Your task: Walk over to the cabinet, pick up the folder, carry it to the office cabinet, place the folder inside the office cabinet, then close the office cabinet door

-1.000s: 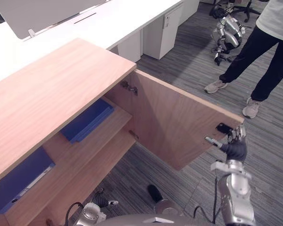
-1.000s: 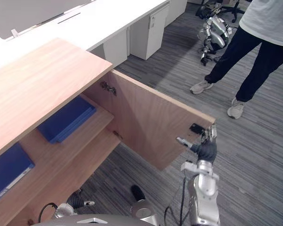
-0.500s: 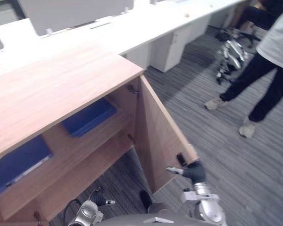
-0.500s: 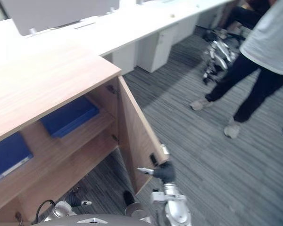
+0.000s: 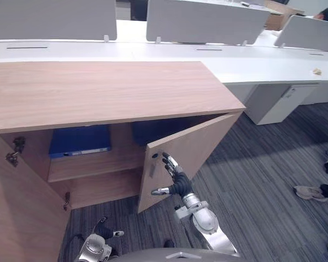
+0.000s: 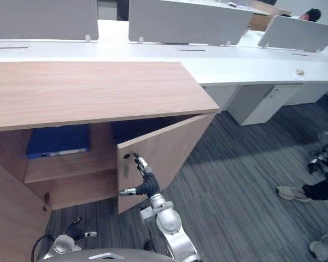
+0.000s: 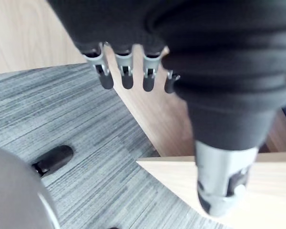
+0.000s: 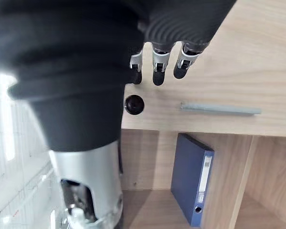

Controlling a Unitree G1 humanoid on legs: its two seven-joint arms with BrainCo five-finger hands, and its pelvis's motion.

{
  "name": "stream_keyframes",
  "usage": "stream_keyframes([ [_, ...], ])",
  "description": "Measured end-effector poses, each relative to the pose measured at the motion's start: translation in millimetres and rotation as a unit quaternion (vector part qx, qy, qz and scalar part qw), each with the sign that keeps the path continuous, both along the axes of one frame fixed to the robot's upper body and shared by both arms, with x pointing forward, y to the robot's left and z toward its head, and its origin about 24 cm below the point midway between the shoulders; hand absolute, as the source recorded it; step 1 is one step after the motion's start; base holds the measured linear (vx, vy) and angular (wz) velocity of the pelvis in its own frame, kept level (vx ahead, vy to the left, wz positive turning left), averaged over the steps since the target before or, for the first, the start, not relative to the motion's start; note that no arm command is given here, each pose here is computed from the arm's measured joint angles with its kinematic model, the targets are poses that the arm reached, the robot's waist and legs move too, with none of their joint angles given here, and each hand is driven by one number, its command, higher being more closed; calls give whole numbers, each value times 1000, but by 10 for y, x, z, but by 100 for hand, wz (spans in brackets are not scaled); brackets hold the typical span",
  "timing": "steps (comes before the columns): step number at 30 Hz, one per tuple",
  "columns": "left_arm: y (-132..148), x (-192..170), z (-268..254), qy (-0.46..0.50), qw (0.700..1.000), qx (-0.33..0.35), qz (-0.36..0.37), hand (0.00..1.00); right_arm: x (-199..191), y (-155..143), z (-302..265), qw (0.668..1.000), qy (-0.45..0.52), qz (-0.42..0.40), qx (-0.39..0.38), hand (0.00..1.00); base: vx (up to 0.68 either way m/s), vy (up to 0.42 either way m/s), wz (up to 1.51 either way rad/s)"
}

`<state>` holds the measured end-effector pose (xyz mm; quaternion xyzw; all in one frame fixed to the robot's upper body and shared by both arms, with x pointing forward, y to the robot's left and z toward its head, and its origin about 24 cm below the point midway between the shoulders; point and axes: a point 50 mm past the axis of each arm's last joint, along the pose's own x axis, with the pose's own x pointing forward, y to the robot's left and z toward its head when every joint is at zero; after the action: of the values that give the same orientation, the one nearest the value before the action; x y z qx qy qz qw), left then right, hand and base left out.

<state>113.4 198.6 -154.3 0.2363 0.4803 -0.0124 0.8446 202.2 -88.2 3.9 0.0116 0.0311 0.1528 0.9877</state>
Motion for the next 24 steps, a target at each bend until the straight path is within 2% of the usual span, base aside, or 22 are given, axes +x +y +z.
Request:
stream_keyframes([
  [5,1,31,14,-8,1000,-4,9,0,254,-231,-67,998,19,-67,-4,0,54,38,29],
  [10,5,61,22,-10,1000,-5,12,0,376,-261,-89,996,24,-81,-6,0,41,-4,14],
  [14,-26,119,33,-16,1000,-10,13,0,362,-341,-278,993,63,-95,-27,0,23,-13,14],
  [18,-62,125,30,-17,1000,-19,19,0,176,-474,-662,980,150,-115,-62,0,0,0,0],
  [24,-107,124,24,-17,999,-26,22,0,-343,-647,-1186,942,285,-124,-128,0,-24,-13,-3],
])
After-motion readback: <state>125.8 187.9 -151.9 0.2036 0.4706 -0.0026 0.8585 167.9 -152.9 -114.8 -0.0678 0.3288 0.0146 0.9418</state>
